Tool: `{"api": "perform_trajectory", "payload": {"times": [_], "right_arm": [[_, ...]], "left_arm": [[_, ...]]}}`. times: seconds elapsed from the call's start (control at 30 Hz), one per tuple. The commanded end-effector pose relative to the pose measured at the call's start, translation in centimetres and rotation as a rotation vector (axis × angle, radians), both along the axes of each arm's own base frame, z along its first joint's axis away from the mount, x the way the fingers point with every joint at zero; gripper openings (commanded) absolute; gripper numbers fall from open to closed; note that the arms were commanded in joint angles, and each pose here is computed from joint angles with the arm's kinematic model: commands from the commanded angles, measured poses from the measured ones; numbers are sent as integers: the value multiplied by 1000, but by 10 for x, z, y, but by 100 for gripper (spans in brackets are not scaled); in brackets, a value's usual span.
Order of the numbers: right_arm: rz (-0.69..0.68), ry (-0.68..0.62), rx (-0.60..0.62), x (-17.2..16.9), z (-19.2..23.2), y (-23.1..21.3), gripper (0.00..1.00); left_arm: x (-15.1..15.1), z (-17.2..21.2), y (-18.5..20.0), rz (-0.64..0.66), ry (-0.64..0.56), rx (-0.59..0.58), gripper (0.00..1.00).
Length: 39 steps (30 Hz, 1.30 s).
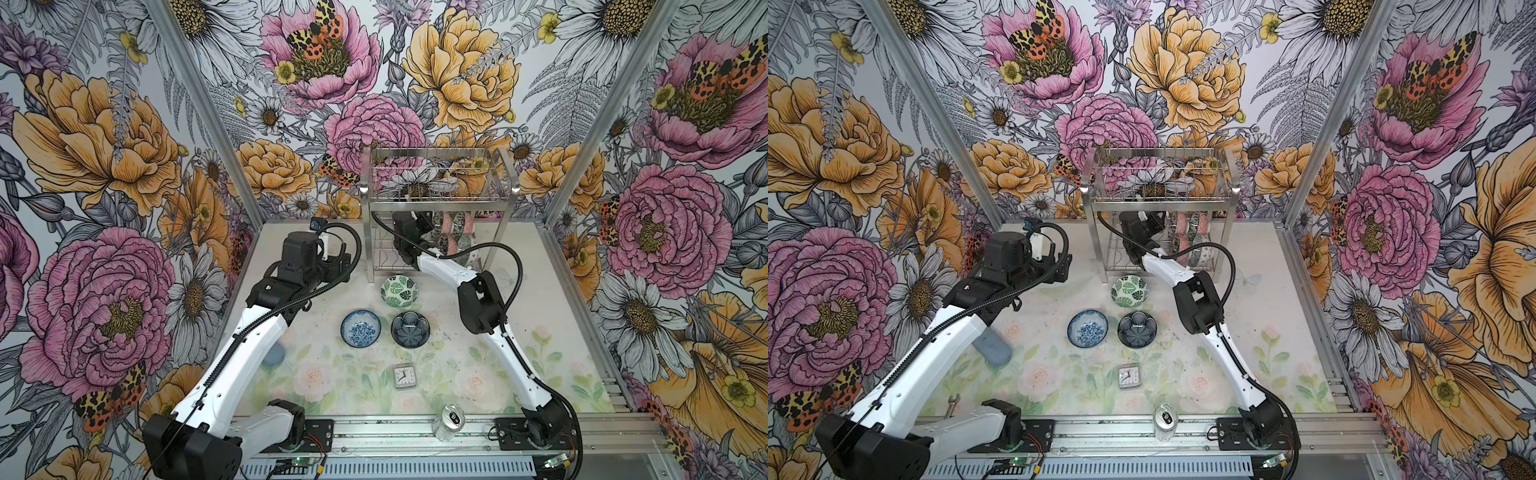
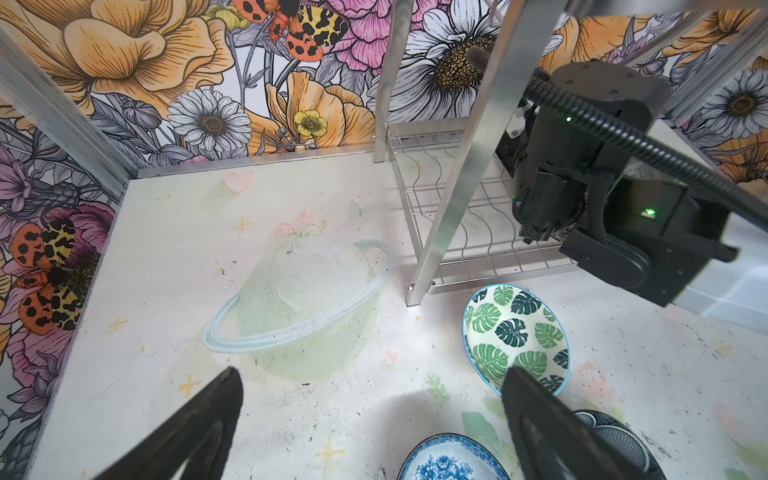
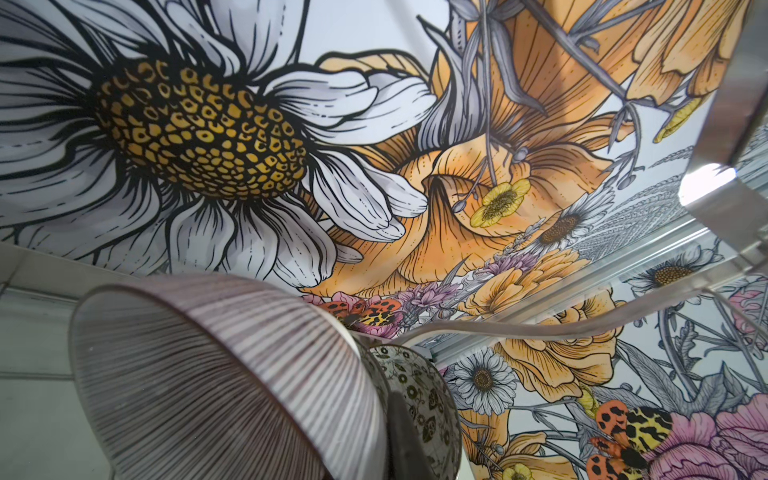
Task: Load the bowls into the dish rack
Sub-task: 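Lower the purple-striped bowl into the rack slot beside the patterned bowls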
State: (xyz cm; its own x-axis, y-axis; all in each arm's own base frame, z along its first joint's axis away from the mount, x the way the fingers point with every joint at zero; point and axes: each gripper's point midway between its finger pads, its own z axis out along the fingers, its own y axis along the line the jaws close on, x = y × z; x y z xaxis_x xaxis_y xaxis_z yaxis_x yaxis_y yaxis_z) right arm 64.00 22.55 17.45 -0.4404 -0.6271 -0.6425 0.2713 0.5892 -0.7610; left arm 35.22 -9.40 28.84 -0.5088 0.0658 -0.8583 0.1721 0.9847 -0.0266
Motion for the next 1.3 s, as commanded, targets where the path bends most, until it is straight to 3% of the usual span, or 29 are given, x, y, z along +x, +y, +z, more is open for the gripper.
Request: {"api": "perform_trajectory", "payload": {"times": [0.0, 0.8, 1.27], "right_arm": [[-28, -34, 0, 2, 12, -2, 0], [-39, 14, -36, 21, -20, -16, 0], [78, 95, -65, 17, -38, 17, 0]], "left_arm": [[2, 0, -1, -19, -12, 0, 99], [5, -6, -2, -18, 6, -1, 99], [5, -6, -1, -18, 7, -4, 99]]}}
